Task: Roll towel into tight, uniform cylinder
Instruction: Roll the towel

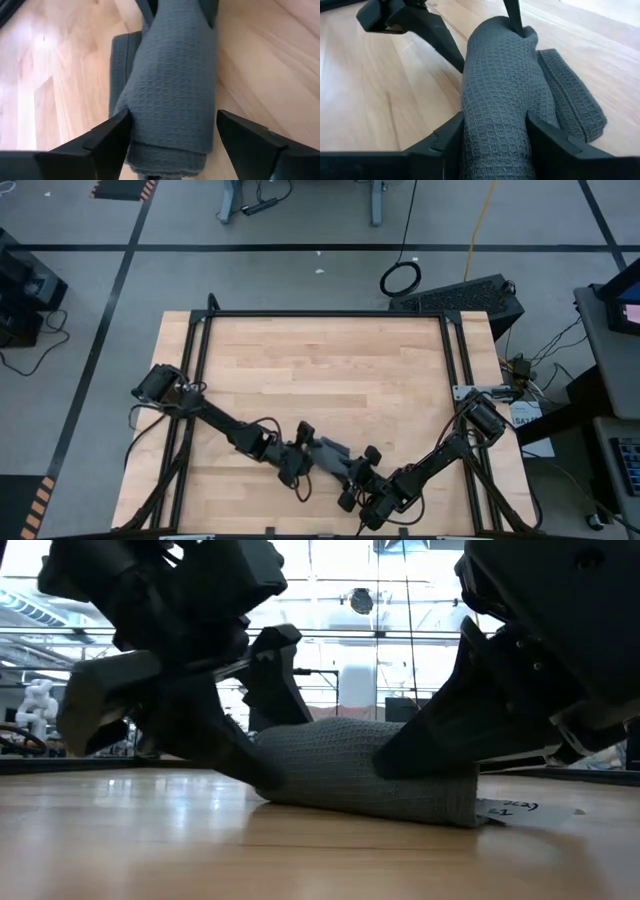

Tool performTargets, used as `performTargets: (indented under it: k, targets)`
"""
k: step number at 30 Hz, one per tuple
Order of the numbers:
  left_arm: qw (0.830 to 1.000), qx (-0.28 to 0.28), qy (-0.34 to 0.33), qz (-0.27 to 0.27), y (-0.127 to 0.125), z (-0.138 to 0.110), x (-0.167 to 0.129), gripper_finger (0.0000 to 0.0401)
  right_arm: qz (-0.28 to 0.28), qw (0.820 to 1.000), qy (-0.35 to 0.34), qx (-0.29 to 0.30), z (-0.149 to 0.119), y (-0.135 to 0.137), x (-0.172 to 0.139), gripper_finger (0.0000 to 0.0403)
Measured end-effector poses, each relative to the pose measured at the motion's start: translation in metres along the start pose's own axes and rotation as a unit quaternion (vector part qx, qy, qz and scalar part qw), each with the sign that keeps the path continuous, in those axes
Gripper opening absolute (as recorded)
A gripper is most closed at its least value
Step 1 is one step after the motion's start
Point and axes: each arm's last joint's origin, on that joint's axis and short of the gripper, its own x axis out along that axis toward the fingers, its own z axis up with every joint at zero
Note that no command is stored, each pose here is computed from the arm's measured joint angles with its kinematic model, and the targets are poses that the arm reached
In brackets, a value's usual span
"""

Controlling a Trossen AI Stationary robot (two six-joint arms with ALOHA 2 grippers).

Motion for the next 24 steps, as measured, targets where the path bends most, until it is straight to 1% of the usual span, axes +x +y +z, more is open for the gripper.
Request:
performTargets:
  k: [4, 5, 8, 11, 14, 16, 19, 21, 24]
  targets:
    - [1.0, -0.013, 0.0, -0.007, 0.007, -0.002, 0.002, 0.0259, 0.001, 1.0, -0.005, -0.023, -0.002, 0.001, -0.002, 0.0181]
    - [1.0, -0.014, -0.001, -0.011, 0.007, -0.002, 0.003, 0.0245, 0.002, 0.999, -0.008, -0.031, -0.001, 0.001, -0.004, 0.0181]
    - [0.999, -0.025, -0.009, -0.037, 0.011, -0.003, 0.004, 0.0194, 0.013, 0.996, -0.004, -0.083, 0.003, 0.003, -0.011, 0.0186]
    - [0.998, -0.049, -0.013, -0.048, 0.015, -0.004, 0.006, 0.0141, 0.027, 0.989, 0.0, -0.145, 0.01, 0.005, -0.023, 0.0208]
    - [0.997, -0.059, -0.012, -0.053, 0.017, -0.005, 0.007, 0.0102, 0.052, 0.98, 0.0, -0.194, 0.019, 0.009, -0.039, 0.0244]
    - [0.996, -0.066, -0.014, -0.061, 0.018, -0.005, 0.007, 0.0087, 0.064, 0.974, -0.006, -0.216, 0.025, 0.011, -0.049, 0.027]
    - [0.992, -0.089, -0.019, -0.085, 0.02, -0.005, 0.007, 0.008, 0.074, 0.97, -0.024, -0.232, 0.028, 0.014, -0.065, 0.0299]
    - [0.989, -0.105, -0.021, -0.104, 0.022, -0.004, 0.008, 0.0081, 0.075, 0.969, -0.048, -0.232, 0.028, 0.017, -0.072, 0.031]
    - [0.981, -0.119, -0.027, -0.152, 0.023, -0.002, 0.007, 0.0081, 0.072, 0.966, -0.076, -0.235, 0.023, 0.022, -0.076, 0.0314]
